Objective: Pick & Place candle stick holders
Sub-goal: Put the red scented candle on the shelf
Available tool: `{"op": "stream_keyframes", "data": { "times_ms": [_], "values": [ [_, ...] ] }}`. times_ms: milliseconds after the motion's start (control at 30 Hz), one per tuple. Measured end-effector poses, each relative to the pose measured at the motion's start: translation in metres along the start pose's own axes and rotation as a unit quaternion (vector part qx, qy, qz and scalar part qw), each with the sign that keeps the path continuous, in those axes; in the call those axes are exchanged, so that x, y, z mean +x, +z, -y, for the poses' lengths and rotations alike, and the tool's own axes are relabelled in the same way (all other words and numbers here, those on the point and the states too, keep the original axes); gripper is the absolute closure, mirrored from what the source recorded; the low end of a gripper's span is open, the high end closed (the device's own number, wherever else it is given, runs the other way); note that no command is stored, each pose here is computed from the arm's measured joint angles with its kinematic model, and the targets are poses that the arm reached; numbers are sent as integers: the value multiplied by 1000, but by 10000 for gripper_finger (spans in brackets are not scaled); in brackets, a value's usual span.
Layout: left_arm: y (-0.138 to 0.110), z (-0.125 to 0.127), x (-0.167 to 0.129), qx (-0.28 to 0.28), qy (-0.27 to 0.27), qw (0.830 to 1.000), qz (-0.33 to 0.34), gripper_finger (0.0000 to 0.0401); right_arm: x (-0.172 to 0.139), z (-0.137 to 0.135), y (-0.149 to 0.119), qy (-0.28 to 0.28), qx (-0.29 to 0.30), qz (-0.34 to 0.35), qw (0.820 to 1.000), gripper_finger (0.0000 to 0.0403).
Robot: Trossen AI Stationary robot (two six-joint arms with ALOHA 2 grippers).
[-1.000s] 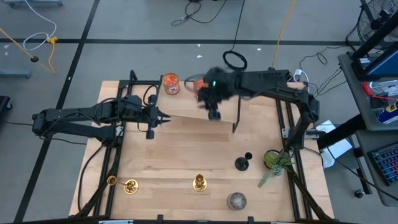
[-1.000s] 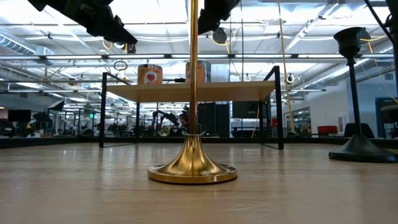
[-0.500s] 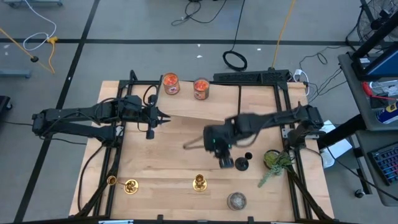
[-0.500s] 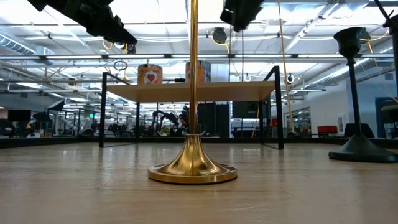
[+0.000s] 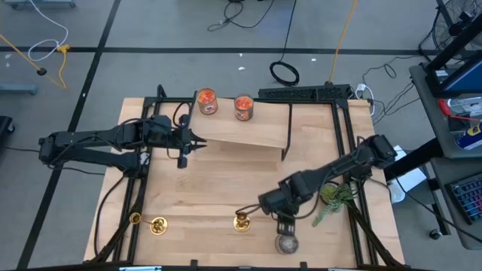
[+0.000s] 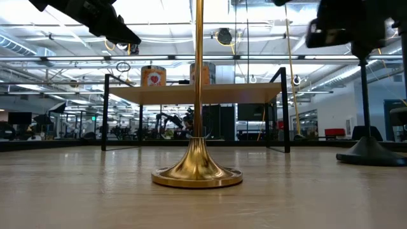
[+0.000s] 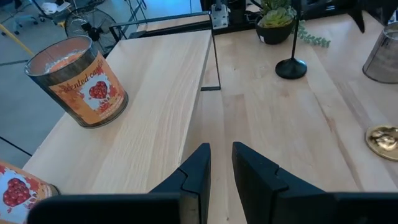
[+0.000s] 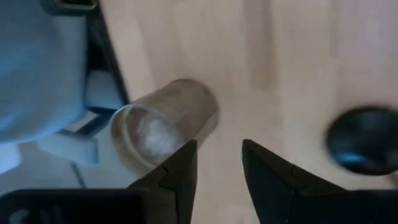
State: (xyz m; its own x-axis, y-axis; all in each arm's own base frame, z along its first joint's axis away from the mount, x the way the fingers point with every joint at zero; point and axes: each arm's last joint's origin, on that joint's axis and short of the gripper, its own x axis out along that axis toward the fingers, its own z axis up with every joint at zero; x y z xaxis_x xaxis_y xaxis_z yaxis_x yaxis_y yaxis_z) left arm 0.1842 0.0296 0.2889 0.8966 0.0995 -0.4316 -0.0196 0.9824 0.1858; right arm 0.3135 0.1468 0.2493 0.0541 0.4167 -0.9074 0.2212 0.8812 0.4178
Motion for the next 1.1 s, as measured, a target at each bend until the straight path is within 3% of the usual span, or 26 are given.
{"op": "stream_keyframes", "data": {
  "times_ms": [300, 567, 733, 1100],
  "values": [
    [0, 0, 0, -2, 0, 1000, -1, 327, 14, 3, -2, 8, -16, 3, 1000, 282],
    [-1, 0, 0, -1, -1, 1000, -3, 327, 17, 2, -2, 71, -21, -38, 997, 283],
    [-1, 0, 0, -1, -1, 1000, -3, 327, 12, 0, -13, 59, -8, -54, 997, 283],
    [0, 0, 0, 0, 0, 1000, 0, 327, -17, 4, -16, 18, -24, 46, 998, 283]
  ]
}}
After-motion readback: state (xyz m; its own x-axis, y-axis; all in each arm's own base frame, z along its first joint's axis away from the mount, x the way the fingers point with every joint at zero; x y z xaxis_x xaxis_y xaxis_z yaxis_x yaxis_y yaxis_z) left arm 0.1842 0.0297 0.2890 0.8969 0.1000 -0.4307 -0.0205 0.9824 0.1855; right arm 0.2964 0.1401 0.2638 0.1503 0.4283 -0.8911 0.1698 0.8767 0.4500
